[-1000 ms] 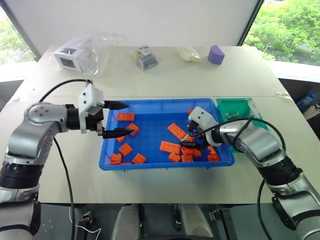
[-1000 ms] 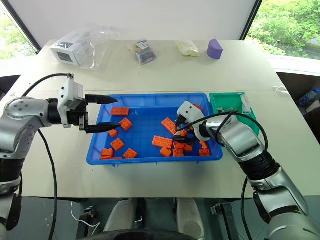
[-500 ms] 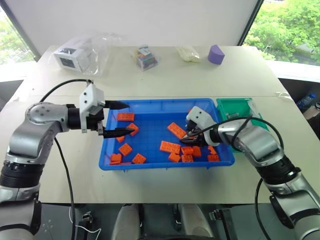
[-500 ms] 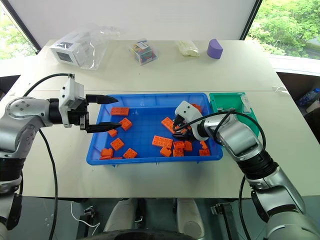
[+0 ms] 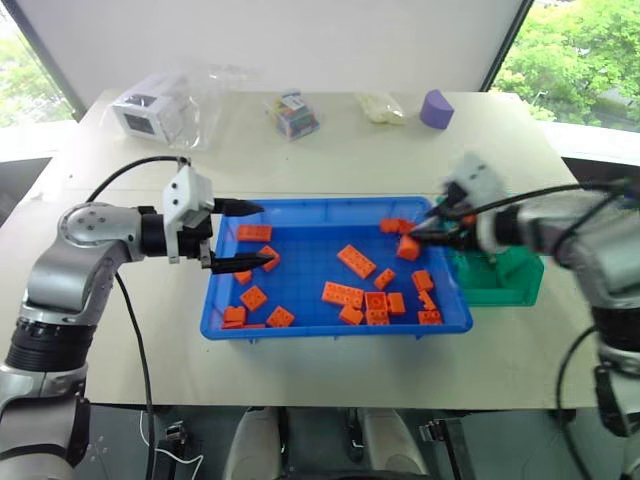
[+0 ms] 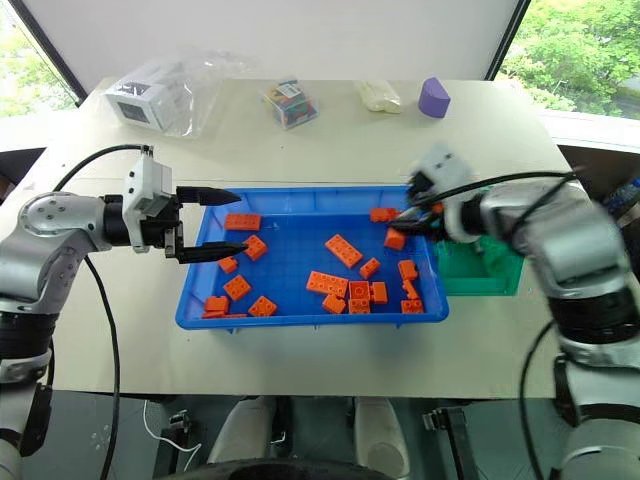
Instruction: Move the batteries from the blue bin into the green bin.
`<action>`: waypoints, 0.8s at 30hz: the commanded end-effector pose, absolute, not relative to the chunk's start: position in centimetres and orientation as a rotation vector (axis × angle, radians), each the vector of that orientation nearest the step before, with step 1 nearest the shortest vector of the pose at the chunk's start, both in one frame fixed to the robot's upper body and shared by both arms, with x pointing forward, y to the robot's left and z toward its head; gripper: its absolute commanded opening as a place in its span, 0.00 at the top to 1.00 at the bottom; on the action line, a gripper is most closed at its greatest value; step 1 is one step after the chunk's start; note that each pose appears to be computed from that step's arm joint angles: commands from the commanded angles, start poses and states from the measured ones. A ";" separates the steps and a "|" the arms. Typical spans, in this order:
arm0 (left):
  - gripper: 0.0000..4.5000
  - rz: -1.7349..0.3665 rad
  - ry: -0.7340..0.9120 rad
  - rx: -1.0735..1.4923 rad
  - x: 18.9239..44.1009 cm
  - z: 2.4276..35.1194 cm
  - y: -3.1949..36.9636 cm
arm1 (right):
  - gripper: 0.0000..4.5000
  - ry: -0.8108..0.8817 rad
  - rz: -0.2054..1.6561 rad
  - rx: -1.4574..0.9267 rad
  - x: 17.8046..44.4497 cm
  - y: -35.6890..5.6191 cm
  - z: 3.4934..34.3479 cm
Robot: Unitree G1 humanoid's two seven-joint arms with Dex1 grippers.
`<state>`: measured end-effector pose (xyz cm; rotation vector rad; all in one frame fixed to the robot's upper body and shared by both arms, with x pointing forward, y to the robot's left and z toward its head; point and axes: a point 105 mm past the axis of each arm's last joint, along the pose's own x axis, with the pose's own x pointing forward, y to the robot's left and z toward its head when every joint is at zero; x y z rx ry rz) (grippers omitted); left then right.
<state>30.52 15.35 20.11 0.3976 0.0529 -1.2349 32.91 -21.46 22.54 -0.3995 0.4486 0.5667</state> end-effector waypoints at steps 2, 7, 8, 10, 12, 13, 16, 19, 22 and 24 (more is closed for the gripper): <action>0.00 -1.261 0.013 0.426 30.6 20.9 14.9 | 0.51 0.440 0.484 -0.376 32.3 -24.4 23.4; 0.00 -1.285 0.019 0.422 30.8 20.8 14.5 | 0.07 0.456 0.446 -0.375 32.7 -25.3 21.9; 0.00 -1.286 0.023 0.424 30.9 20.8 14.6 | 0.00 0.447 0.460 -0.383 32.7 -25.2 21.9; 0.00 -1.282 0.030 0.424 31.1 20.9 14.9 | 0.00 0.422 0.493 -0.431 32.7 -25.4 21.9; 0.00 -1.274 0.038 0.425 31.2 21.1 15.5 | 0.00 0.394 0.524 -0.496 32.5 -26.1 22.2; 0.00 -1.270 0.044 0.431 31.2 21.3 15.9 | 0.00 0.359 0.552 -0.569 32.2 -26.5 22.7; 0.00 -1.247 0.064 0.446 30.5 23.1 18.4 | 0.00 0.295 0.713 -0.689 30.2 -27.3 24.3; 0.00 -1.202 0.085 0.452 29.8 25.0 21.0 | 0.00 0.296 0.804 -0.691 28.5 -28.6 25.3; 0.00 -1.121 0.121 0.469 29.3 26.2 24.0 | 0.00 0.368 0.852 -0.714 27.1 -30.9 24.8; 0.00 -1.080 0.163 0.489 28.7 26.4 25.9 | 0.00 0.401 0.856 -0.698 26.5 -32.5 24.5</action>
